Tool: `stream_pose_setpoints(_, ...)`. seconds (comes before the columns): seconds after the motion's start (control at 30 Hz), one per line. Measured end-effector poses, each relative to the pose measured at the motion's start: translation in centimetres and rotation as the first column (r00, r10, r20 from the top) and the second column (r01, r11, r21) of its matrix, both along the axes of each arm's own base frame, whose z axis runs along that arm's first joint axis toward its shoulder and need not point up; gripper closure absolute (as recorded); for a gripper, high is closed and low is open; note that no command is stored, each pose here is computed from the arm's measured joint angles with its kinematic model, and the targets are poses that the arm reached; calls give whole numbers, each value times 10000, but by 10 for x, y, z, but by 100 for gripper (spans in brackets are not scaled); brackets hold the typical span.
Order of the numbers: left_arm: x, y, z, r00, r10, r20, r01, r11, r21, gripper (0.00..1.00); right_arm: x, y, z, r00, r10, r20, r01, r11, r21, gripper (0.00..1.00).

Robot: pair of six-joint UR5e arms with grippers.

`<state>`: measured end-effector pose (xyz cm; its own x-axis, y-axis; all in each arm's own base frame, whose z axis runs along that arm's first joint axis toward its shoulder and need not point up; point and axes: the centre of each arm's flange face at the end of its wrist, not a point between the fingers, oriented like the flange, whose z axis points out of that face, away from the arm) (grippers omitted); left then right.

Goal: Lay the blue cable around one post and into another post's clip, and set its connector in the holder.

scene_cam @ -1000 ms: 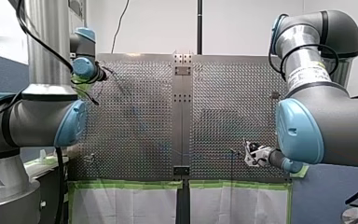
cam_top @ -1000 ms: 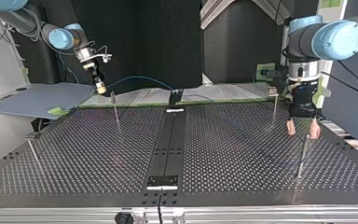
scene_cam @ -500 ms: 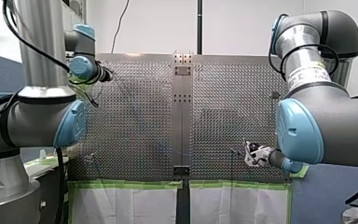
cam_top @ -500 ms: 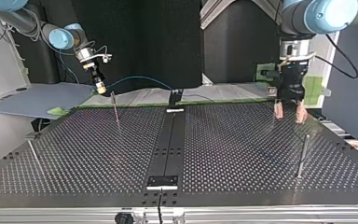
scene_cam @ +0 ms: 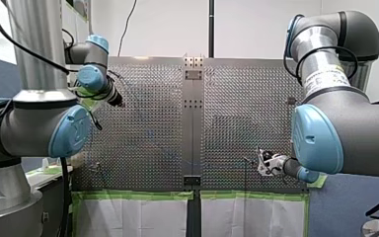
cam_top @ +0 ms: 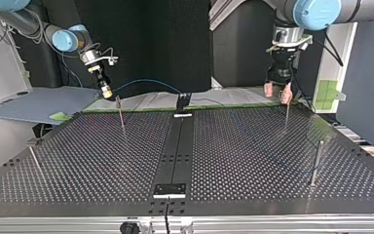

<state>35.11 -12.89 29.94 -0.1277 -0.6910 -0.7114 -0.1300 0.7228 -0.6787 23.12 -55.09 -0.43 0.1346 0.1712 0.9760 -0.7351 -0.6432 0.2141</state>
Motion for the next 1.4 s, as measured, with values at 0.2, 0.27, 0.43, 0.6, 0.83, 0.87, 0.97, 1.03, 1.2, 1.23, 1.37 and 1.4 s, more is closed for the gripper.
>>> stream_pose_setpoints(0.2,1,-13,14,9999,-100,-85,105,9981,602,0,2,0,0,10000,38,20,-38,10000,-25,100)
stream_pose_setpoints(0.27,1,-17,19,9999,-131,-91,137,9970,768,0,3,1,0,10000,53,26,-53,10000,-34,100)
stream_pose_setpoints(0.43,2,-25,34,9999,-141,-91,151,9922,1236,0,4,1,0,10000,70,43,-70,10000,-33,100)
stream_pose_setpoints(0.6,6,-23,50,9999,141,-82,-125,9849,1727,0,4,1,0,10000,73,50,-73,10000,-28,100)
stream_pose_setpoints(0.83,9,-16,82,9975,706,60,-699,9665,2468,0,5,1,0,9999,87,51,-87,10000,-21,100)
stream_pose_setpoints(0.87,9,-15,85,9970,774,71,-766,9637,2556,0,5,1,0,9999,88,51,-88,10000,-22,100)
stream_pose_setpoints(0.97,9,-11,97,9948,1006,138,-1005,9548,2796,0,5,1,0,9999,89,51,-89,10000,-24,100)
stream_pose_setpoints(1.03,10,-7,106,9924,1215,188,-1215,9468,2981,0,5,1,0,9999,89,51,-89,10000,-23,100)
stream_pose_setpoints(1.2,9,3,129,9843,1736,323,-1740,9229,3434,0,5,2,0,9999,97,52,-97,9999,-30,100)
stream_pose_setpoints(1.23,9,6,134,9820,1856,346,-1857,9168,3536,0,5,2,0,9999,99,51,-99,9999,-31,100)
stream_pose_setpoints(1.37,10,11,149,9798,1966,358,-1951,9021,3849,0,6,2,0,9999,105,53,-105,9999,-46,100)
stream_pose_setpoints(1.4,11,12,153,9805,1933,346,-1911,8991,3938,0,6,2,0,9999,107,53,-107,9999,-47,100)
